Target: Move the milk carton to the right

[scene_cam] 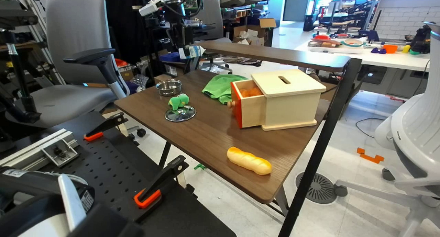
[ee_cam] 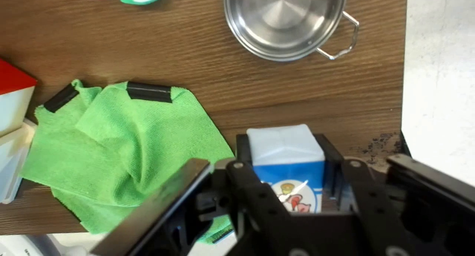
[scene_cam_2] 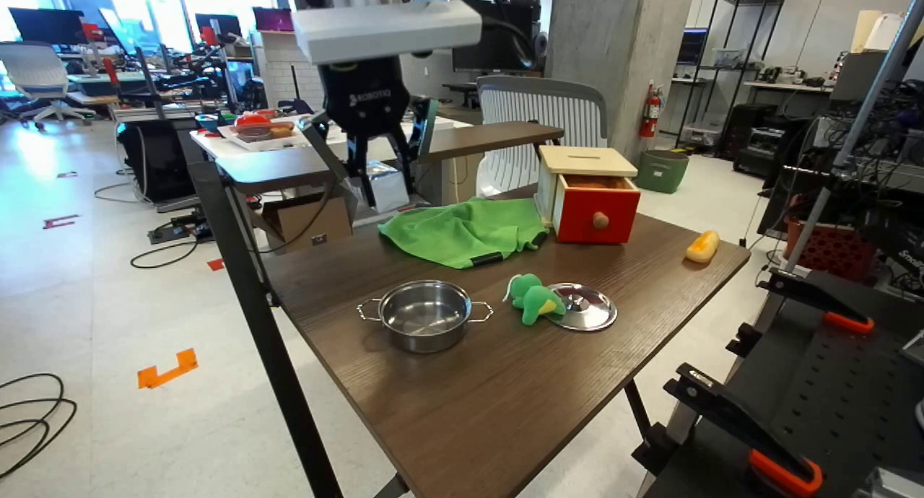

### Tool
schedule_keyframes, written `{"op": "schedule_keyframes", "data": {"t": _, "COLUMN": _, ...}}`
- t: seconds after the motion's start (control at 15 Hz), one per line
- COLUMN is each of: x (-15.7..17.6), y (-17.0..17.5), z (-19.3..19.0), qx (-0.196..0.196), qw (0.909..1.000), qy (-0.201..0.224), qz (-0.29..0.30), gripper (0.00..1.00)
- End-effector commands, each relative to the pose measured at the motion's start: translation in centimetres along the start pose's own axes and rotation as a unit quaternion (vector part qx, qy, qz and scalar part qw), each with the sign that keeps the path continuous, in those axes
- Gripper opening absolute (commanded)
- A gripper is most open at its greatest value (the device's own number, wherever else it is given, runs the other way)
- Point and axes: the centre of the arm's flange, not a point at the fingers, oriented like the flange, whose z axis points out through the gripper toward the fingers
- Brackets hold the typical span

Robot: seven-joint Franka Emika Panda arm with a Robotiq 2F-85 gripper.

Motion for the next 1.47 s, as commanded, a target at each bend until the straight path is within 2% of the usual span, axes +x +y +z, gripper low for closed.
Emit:
{"op": "schedule_keyframes", "data": {"t": 0.0, "x": -5.5, "y": 5.3, "z": -3.2, "qx": -0.010, "qw": 0.9991, "qy": -0.021, "qz": -0.035, "gripper": 0.19}}
{"op": "schedule_keyframes", "data": {"t": 0.47, "x": -12.3, "y": 14.0, "z": -2.5, "qx": -0.051, "qw": 0.9969, "qy": -0.044, "qz": -0.041, "gripper": 0.19}}
{"op": "schedule_keyframes", "data": {"t": 0.93, "x": -14.9, "y": 23.2, "z": 4.4, "qx": -0.075, "qw": 0.9930, "qy": -0.086, "qz": 0.030, "gripper": 0.19}}
{"op": "schedule_keyframes", "data": {"t": 1.2, "x": -16.1, "y": 27.0, "z": 7.9, "qx": -0.075, "qw": 0.9887, "qy": -0.111, "qz": 0.067, "gripper": 0.19}}
{"op": "schedule_keyframes", "data": {"t": 1.4, "x": -17.1, "y": 28.5, "z": 10.2, "qx": -0.076, "qw": 0.9849, "qy": -0.128, "qz": 0.088, "gripper": 0.19}}
